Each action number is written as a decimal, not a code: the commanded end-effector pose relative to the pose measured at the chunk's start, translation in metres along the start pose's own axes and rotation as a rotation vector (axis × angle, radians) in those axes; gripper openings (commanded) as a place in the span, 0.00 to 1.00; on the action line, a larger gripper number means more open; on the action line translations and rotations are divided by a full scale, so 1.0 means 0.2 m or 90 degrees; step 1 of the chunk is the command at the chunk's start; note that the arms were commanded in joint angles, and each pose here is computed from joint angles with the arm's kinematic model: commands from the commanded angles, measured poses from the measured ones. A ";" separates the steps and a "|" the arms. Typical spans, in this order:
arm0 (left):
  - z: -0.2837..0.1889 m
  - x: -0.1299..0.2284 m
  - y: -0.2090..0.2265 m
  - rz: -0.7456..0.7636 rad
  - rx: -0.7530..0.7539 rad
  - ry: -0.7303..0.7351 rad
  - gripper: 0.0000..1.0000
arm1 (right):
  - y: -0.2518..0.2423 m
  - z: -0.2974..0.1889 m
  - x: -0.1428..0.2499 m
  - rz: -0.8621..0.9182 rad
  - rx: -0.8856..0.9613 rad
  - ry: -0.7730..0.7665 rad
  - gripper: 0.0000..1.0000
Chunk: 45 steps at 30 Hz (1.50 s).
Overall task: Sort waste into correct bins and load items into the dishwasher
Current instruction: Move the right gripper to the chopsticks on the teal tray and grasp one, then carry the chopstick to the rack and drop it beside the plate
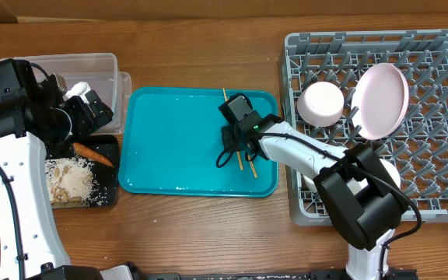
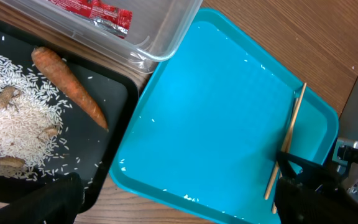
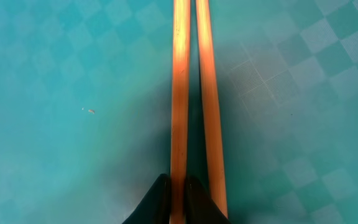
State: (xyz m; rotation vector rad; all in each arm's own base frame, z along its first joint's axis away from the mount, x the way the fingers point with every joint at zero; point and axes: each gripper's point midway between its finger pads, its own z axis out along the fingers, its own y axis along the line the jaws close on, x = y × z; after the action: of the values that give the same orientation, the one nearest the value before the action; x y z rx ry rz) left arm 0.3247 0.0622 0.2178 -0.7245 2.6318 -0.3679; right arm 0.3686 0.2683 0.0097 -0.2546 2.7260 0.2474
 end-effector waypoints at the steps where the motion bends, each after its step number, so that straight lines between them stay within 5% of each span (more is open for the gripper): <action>1: -0.02 -0.02 0.00 0.005 -0.001 -0.012 1.00 | 0.02 0.02 0.02 0.007 -0.006 0.008 0.09; 8: -0.02 -0.02 0.00 0.005 -0.001 -0.012 1.00 | 0.07 -0.05 -0.01 0.002 -0.035 0.013 0.04; 16: -0.02 -0.02 0.00 0.005 -0.001 -0.012 1.00 | 0.04 -0.62 -0.22 0.005 -0.050 -0.040 0.04; 24: -0.02 -0.02 0.00 0.004 -0.001 -0.012 1.00 | -0.44 -1.04 -0.19 0.023 0.072 -0.066 0.04; 35: -0.02 -0.02 0.00 0.004 -0.001 -0.012 1.00 | -1.15 -1.07 -0.10 0.144 0.201 -0.005 0.04; 45: -0.02 -0.02 0.00 0.005 -0.001 -0.013 1.00 | -1.26 -1.04 -0.14 0.135 0.177 -0.019 0.04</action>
State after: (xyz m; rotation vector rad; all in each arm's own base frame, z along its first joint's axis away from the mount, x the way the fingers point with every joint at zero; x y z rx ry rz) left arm 0.3247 0.0622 0.2178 -0.7245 2.6318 -0.3679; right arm 0.3706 -0.0172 0.1765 0.1835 2.7140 -0.0887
